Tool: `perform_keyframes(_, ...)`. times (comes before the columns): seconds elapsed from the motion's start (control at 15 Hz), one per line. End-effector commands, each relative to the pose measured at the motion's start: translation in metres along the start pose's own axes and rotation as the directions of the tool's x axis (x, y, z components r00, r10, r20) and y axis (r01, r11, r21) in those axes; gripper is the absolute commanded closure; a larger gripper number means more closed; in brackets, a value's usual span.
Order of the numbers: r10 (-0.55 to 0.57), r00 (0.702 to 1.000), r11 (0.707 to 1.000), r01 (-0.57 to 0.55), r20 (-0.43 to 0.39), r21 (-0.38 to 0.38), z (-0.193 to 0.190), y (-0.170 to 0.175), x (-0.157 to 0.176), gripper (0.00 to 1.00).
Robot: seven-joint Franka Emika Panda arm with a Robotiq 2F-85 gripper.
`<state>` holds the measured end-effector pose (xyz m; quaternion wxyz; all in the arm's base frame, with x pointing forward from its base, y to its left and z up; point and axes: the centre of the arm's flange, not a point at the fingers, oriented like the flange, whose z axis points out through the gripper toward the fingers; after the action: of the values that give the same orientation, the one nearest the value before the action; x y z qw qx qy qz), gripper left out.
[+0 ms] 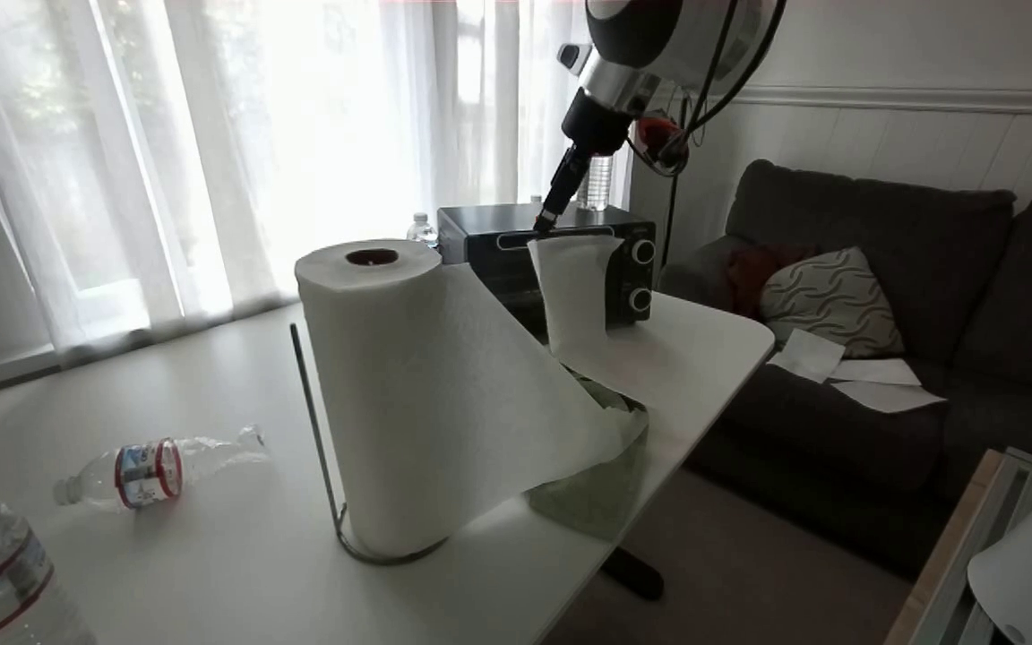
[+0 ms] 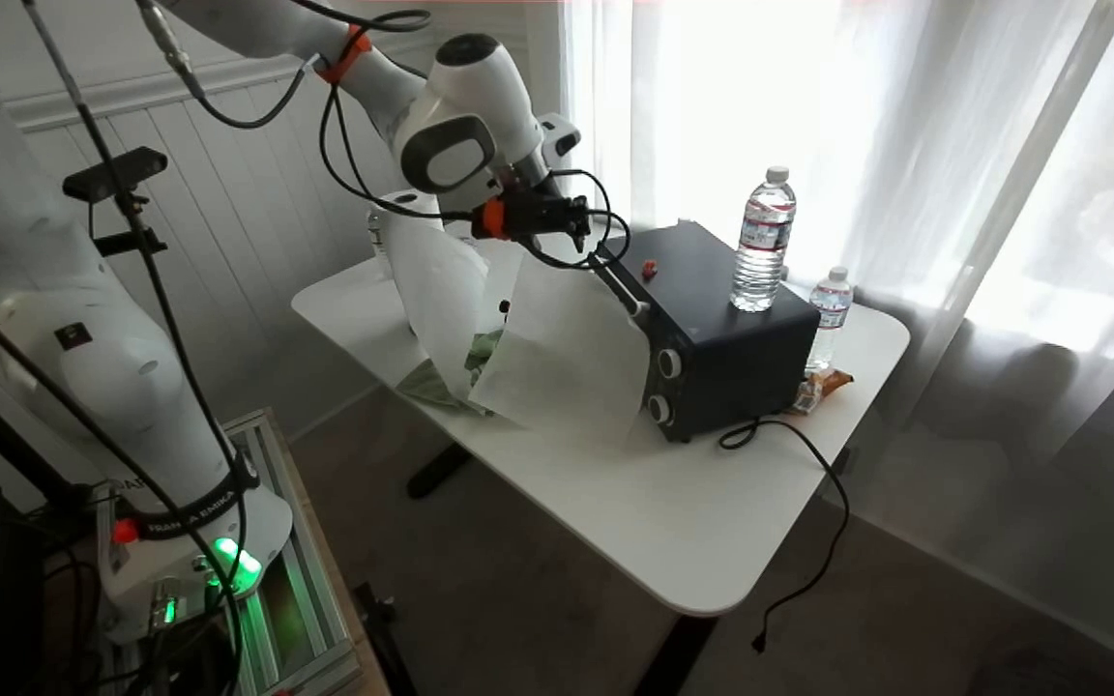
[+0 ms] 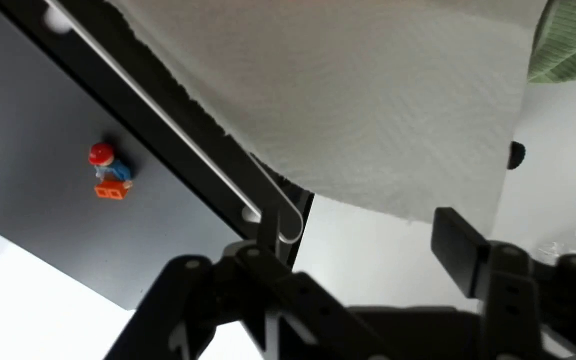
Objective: Cut out the paper towel and put it on the green towel
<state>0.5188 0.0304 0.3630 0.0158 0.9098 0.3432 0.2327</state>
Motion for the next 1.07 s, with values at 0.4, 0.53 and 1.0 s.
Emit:
perform_keyframes(0.4,-0.065,0.997,0.996,0.066,-0.033,0.054,-0.084,-0.037,0.005,0.0)
perform_keyframes(0.53,-0.076,0.996,0.993,0.079,-0.041,0.086,-0.093,-0.049,0.006,0.0)
perform_keyframes(1.0,-0.013,1.0,0.989,0.009,0.026,0.15,-0.121,-0.1,0.015,0.0)
